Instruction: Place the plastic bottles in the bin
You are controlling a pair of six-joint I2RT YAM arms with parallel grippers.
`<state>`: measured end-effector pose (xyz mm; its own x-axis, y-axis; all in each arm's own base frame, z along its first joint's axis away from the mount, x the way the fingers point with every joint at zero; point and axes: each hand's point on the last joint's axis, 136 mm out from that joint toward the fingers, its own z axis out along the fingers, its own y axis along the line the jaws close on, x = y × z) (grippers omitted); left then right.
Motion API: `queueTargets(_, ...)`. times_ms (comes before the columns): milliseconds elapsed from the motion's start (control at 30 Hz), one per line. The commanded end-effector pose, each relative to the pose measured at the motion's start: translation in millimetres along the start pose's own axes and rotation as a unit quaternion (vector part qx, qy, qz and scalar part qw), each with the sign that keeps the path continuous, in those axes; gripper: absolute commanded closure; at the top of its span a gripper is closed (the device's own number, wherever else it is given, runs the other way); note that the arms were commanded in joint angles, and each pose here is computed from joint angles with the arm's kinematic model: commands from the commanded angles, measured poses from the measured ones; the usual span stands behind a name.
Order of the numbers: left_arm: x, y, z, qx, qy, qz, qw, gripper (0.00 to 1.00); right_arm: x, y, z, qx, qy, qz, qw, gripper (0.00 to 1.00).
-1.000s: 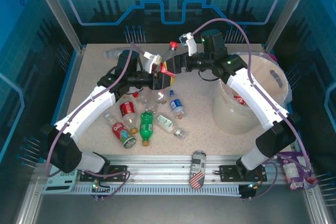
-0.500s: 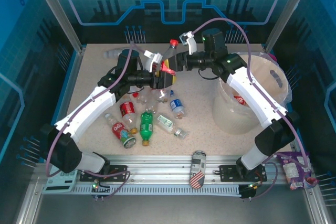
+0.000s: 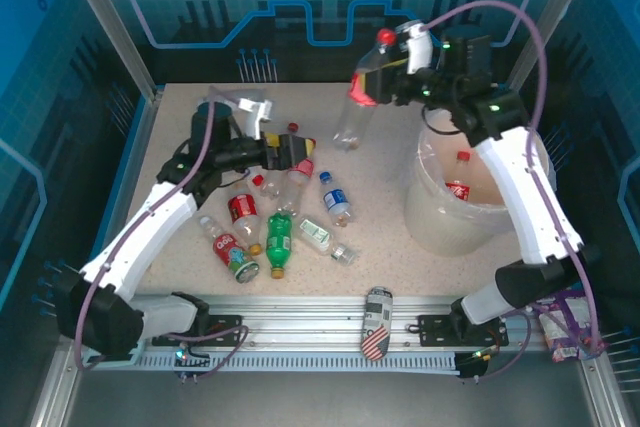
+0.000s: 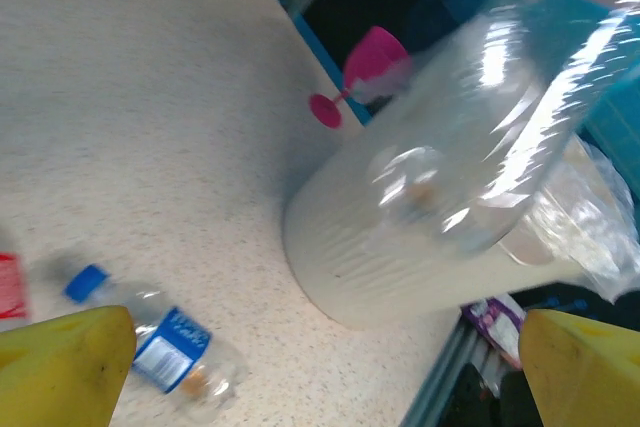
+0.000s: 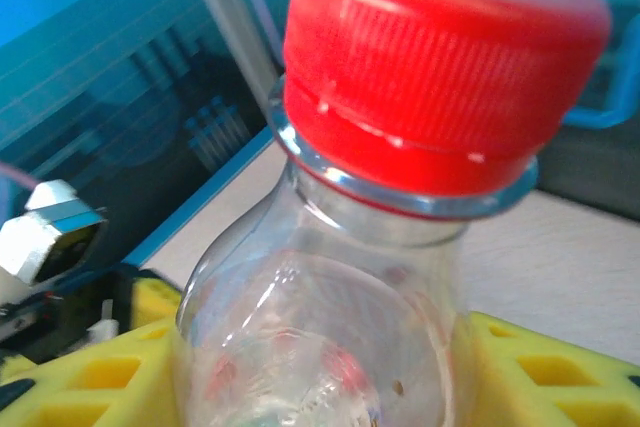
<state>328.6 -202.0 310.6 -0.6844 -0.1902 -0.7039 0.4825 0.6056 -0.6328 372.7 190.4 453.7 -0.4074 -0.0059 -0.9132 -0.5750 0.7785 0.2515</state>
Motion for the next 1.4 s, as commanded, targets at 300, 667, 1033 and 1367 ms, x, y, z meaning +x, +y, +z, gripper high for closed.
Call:
queueTargets(300,71,116,-75,-0.278,0.002,-0.224,0.934,0.06,27,-100,-171,0.355,0.061,-0.013,0.933,0.44)
queueTargets(667,132,150,-90,-0.346,0.040,-0.285,0.893,0.06,143,-158,-143,0.401,0.223,0.055,0.887,0.44)
queueTargets(1033,161,164,-107,-0.389,0.045,-0.307,0.867,0.08,218,-185,-90,0.368,0.304,0.094,0.874,0.44)
queueTargets(1367,182,173,-121,-0.426,0.055,-0.311,0.848,0.07,253,-196,-68,0.351,0.319,0.114,0.873,0.39)
